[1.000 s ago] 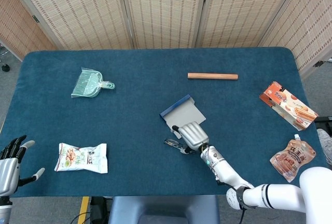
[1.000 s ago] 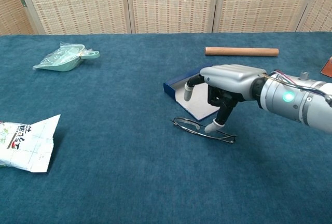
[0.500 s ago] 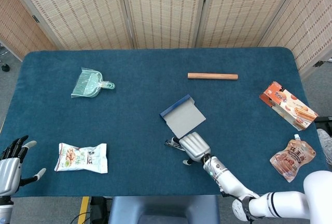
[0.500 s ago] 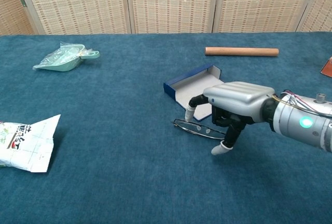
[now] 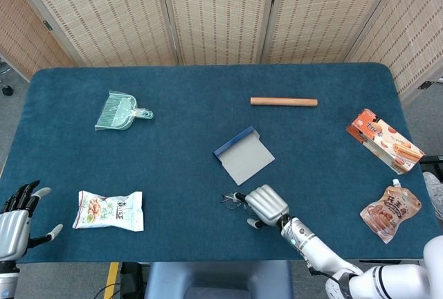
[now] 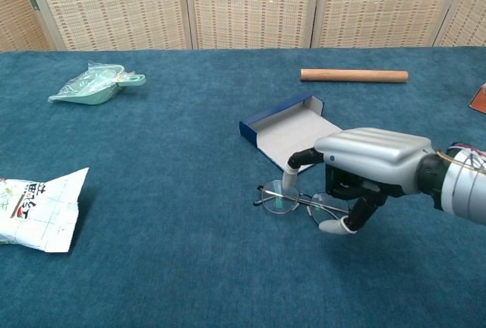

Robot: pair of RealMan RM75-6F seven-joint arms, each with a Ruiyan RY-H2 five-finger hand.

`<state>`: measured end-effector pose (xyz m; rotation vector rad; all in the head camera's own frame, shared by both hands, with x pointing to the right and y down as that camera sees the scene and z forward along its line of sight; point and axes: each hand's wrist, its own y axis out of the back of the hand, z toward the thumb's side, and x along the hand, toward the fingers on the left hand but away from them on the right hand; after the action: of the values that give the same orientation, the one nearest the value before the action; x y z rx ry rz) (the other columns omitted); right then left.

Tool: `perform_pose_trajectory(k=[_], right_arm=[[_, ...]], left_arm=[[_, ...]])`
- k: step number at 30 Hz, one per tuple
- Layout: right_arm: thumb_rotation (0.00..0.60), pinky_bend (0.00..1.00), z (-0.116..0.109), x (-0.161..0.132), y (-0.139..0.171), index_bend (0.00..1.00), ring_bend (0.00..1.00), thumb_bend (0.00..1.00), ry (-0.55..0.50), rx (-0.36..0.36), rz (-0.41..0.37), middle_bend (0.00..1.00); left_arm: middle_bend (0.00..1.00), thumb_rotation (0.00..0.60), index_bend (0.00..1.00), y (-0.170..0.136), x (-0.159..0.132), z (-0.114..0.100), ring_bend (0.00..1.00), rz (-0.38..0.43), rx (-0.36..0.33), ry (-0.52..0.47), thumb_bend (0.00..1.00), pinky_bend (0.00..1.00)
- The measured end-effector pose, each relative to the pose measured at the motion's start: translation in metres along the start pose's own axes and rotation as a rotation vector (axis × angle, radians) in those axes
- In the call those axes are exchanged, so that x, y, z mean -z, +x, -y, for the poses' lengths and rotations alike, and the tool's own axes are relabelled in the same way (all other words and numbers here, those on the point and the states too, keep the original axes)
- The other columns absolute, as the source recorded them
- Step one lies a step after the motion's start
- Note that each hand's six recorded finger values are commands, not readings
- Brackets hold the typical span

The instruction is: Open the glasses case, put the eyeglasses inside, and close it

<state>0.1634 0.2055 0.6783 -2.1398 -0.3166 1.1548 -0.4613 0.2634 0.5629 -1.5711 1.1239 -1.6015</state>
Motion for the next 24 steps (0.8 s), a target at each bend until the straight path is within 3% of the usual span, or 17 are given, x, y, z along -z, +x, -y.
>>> perform_pose_trajectory(k=[6, 12, 24], right_arm=[[0.600, 1.00, 0.001, 0.015, -0.003, 0.30, 1.00, 0.27, 0.017, 0.001, 0.062, 1.00], [0.600, 1.00, 0.006, 0.023, -0.012, 0.30, 1.00, 0.27, -0.030, -0.019, 0.121, 1.00], [0.600, 1.00, 0.010, 0.009, -0.034, 0.37, 1.00, 0.29, -0.071, -0.029, 0.118, 1.00]], left_arm=[[0.12, 0.600, 0.24, 0.001, 0.000, 0.001, 0.11, 0.002, 0.003, 0.001, 0.20, 0.19], [0.12, 0.600, 0.24, 0.001, 0.001, 0.002, 0.11, 0.002, 0.004, 0.000, 0.20, 0.19], [0.12, 0.600, 0.24, 0.000, 0.003, 0.002, 0.11, 0.003, 0.004, -0.004, 0.20, 0.19]])
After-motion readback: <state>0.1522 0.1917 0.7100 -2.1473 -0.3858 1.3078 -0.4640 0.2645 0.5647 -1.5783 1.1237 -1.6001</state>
